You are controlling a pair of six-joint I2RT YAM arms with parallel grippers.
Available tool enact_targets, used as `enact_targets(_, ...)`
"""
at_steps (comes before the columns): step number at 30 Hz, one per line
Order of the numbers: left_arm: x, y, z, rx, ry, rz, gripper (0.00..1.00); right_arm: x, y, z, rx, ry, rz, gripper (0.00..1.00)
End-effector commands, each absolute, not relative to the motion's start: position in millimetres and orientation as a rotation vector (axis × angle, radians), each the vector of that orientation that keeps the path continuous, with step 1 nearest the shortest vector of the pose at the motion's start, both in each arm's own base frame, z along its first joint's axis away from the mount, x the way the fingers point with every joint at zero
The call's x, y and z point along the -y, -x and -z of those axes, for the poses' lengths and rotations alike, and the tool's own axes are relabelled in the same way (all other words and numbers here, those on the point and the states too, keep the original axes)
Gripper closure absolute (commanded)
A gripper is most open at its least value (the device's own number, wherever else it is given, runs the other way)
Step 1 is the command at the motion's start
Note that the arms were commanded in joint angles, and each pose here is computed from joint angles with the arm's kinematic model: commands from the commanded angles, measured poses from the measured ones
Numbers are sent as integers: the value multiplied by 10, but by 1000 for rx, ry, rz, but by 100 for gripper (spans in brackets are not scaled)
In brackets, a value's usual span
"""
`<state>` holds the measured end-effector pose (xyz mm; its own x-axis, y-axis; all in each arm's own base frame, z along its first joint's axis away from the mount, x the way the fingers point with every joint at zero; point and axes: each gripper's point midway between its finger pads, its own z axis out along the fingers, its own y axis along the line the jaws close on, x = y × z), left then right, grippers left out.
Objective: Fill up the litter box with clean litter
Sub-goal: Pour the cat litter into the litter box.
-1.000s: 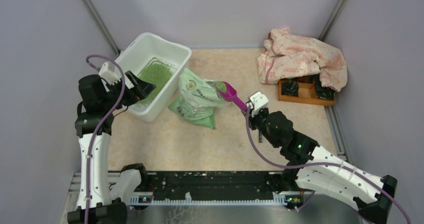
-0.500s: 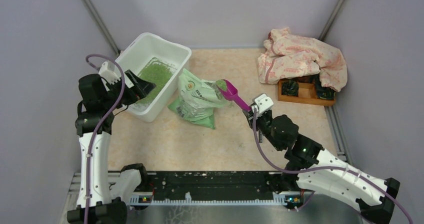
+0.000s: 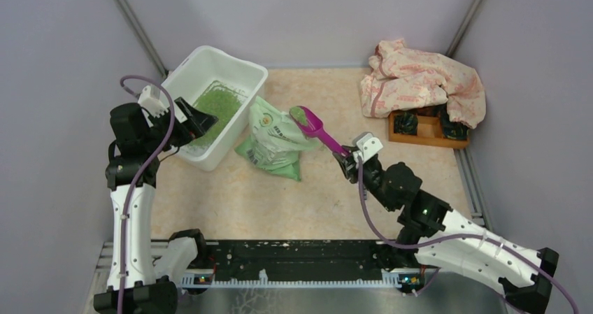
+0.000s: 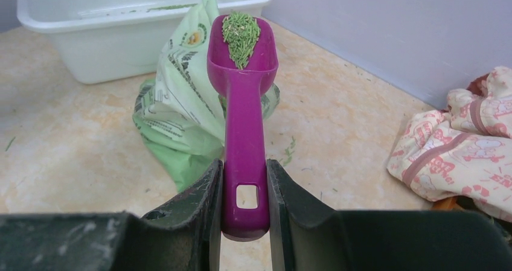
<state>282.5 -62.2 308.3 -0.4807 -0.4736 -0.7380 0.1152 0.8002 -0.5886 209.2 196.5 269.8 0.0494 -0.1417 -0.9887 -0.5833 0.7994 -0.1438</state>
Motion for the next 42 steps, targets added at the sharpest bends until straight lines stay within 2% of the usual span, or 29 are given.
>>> enact_targets(1, 608, -2873, -3205, -1912, 249, 704, 1, -2145, -2100, -3219, -1341, 564, -457, 100)
enact_targets(15, 632, -2785, -2967, -1948, 279, 723, 1, -3260, -2631, -3639, -1272, 734, -482, 100)
enact_targets(23, 574, -2657, -2953, -1939, 313, 673, 1, -3897, -3274, -3878, -1397, 926, -513, 100)
enact_targets(33, 550, -2526, -2931, -1946, 315, 639, 1, -4341, -3996, -3434, -1701, 1083, -454, 100)
enact_targets(37, 557, -2506, -2944, -1947, 306, 640, 1, -4434, -4065, -3036, -1744, 1111, -451, 100)
enact_targets(42, 560, -2495, -2934, -1953, 303, 638, 1, -4520, -3952, -3012, -1740, 1145, -446, 100)
